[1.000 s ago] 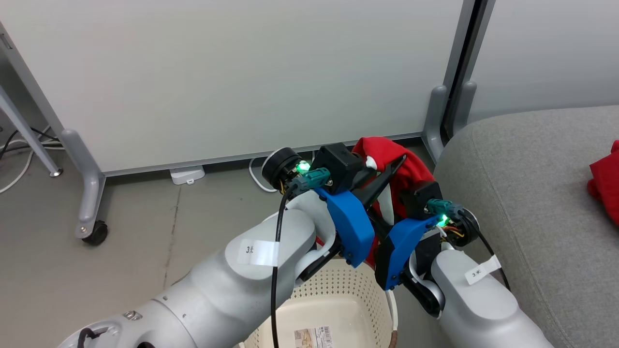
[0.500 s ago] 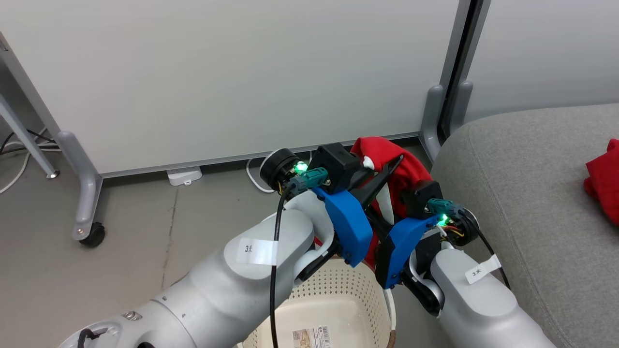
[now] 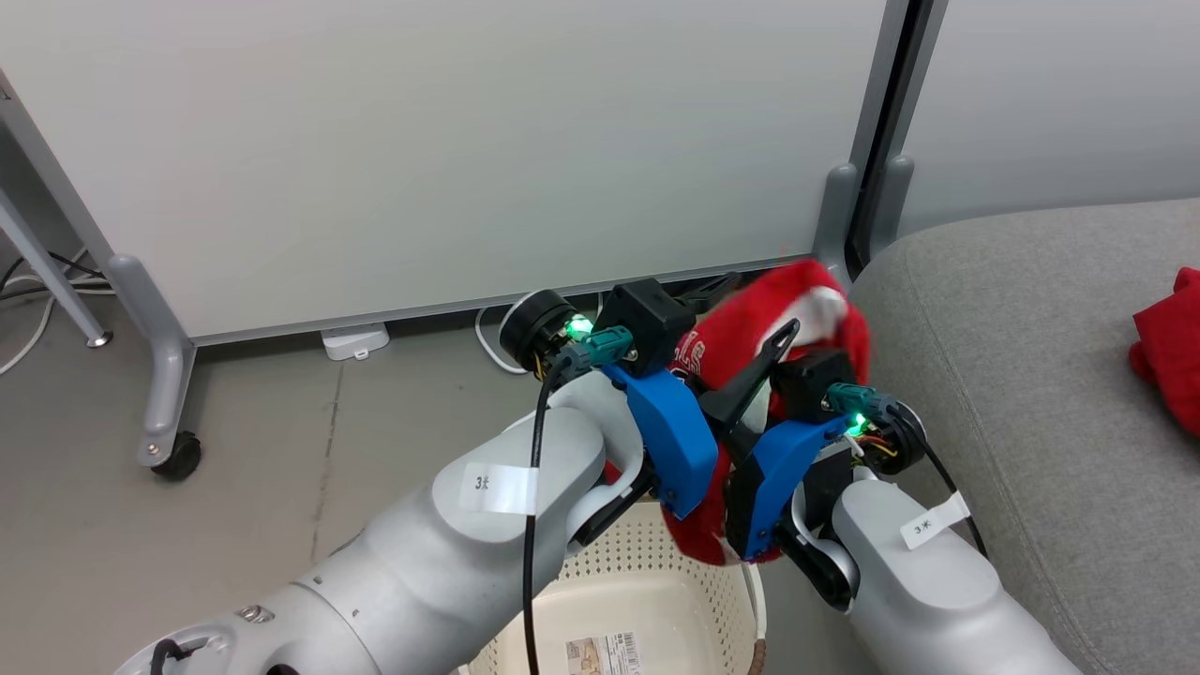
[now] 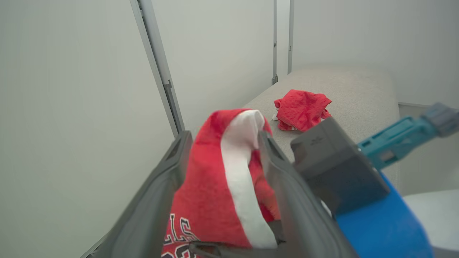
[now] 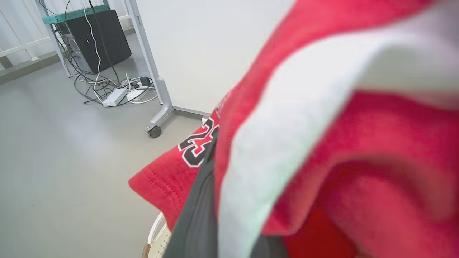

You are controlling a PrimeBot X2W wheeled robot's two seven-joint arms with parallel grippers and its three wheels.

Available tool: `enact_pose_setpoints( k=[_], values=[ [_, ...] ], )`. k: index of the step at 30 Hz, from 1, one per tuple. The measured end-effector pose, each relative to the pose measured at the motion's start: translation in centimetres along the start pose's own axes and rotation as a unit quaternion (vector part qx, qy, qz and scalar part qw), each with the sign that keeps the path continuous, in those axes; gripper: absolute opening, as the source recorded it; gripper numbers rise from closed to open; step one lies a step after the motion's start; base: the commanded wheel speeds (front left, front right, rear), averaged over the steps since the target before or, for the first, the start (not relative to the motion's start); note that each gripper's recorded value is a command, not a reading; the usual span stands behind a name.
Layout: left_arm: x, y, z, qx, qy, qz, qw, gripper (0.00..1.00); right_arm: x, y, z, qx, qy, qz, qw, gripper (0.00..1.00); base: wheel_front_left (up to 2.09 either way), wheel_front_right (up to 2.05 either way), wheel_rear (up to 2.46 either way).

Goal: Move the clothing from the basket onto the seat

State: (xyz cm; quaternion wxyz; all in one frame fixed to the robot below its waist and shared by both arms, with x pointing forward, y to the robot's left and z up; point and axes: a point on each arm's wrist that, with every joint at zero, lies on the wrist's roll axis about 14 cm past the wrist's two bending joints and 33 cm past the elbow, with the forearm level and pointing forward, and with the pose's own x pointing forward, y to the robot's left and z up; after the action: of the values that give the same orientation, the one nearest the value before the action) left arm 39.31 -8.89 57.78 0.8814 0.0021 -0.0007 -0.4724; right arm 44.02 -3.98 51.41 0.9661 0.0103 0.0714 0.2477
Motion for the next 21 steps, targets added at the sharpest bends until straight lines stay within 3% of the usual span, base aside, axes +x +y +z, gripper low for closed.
enact_pose_setpoints(
  k=[9,21],
  values=[
    [0.0,0.8,0.3,0.006,-0.004,0.011,1.000,1.00,0.1,-0.1,-0.1,0.002,0.000,0.001,1.000,0.00,0.00,0.00,0.00],
    [-2.9,3.8,-0.9,-0.024,-0.045,0.087,0.995,1.00,0.8,-1.5,1.0,0.006,-0.025,-0.008,1.000,0.00,0.00,0.00,0.00]
  ],
)
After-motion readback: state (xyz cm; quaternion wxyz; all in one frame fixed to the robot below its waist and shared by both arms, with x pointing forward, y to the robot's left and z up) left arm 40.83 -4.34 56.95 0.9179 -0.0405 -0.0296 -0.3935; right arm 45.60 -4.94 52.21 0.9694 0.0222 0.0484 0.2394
